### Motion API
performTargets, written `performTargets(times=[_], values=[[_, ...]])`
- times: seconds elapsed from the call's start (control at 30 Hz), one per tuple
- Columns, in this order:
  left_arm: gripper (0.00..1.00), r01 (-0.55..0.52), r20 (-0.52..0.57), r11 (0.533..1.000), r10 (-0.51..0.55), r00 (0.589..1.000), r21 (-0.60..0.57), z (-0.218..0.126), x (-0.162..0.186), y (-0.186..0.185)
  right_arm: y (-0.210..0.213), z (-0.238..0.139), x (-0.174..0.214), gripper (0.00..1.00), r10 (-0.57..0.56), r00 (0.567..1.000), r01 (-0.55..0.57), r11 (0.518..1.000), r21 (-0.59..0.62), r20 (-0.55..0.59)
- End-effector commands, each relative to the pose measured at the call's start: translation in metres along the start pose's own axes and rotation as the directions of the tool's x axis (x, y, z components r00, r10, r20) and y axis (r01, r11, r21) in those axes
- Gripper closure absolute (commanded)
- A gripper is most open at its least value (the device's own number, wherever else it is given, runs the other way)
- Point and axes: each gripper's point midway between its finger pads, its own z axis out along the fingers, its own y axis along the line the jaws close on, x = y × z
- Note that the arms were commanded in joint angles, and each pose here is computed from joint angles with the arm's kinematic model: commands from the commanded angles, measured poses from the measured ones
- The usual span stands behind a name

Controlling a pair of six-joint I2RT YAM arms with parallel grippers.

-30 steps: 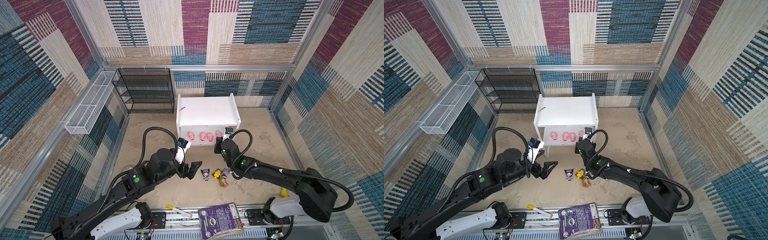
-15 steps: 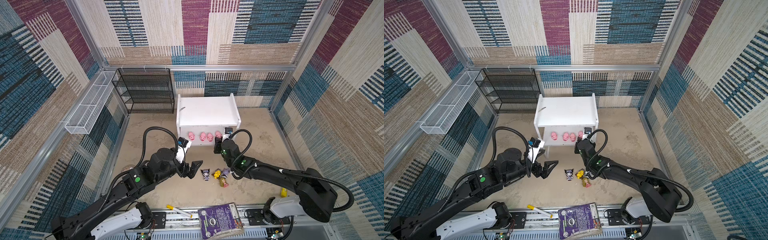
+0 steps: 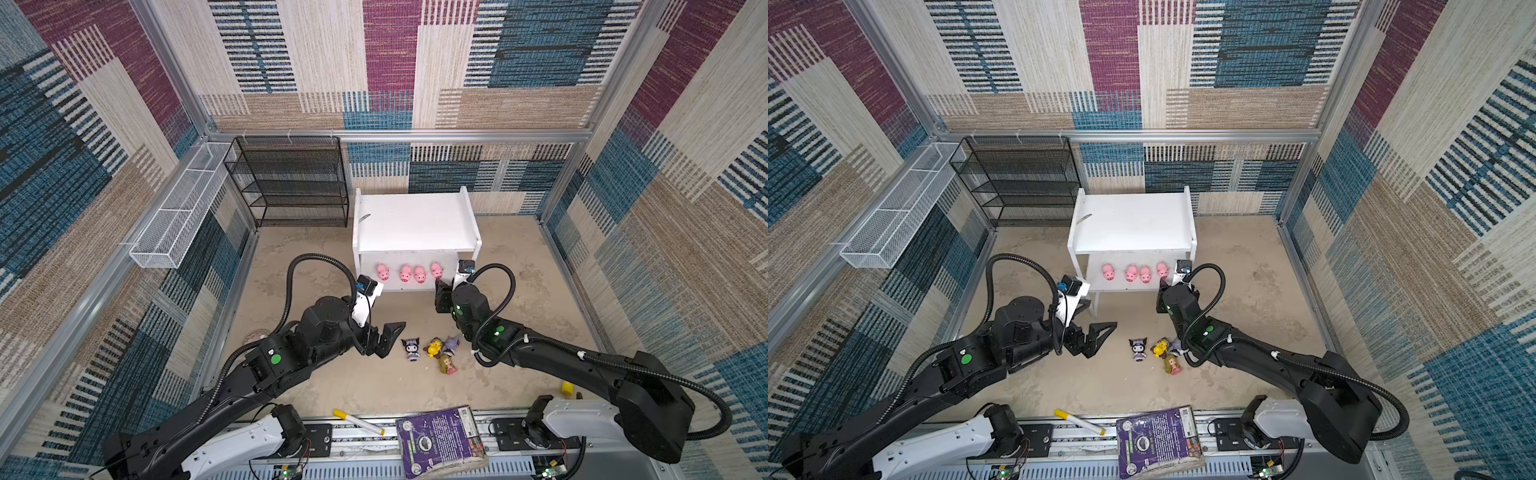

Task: Place and organize the plastic toys onto the shelf
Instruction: 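Open the right gripper and withdraw it from the shelf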

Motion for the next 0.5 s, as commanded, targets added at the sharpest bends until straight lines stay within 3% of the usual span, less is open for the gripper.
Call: performTargets(times=[0.0,0.27,0.47], values=[[0.01,-0.026,0.027,1.000,0.026,0.999,0.015,-0.001,-0.006,-0.003,0.005,-0.009,0.000,0.44,-0.018,1.000,0.018,0.998,-0.054,-0.011],[0.01,-0.025,0.011,1.000,0.025,1.000,0.002,0.000,-0.002,0.000,0.019,-0.059,0.002,0.24,-0.108,0.994,0.098,0.950,-0.297,-0.017],[0.01,-0.010,-0.022,0.999,0.010,1.000,-0.032,0.005,0.008,0.007,0.001,-0.088,0.016,0.06,-0.139,0.989,0.112,0.939,-0.326,-0.060]])
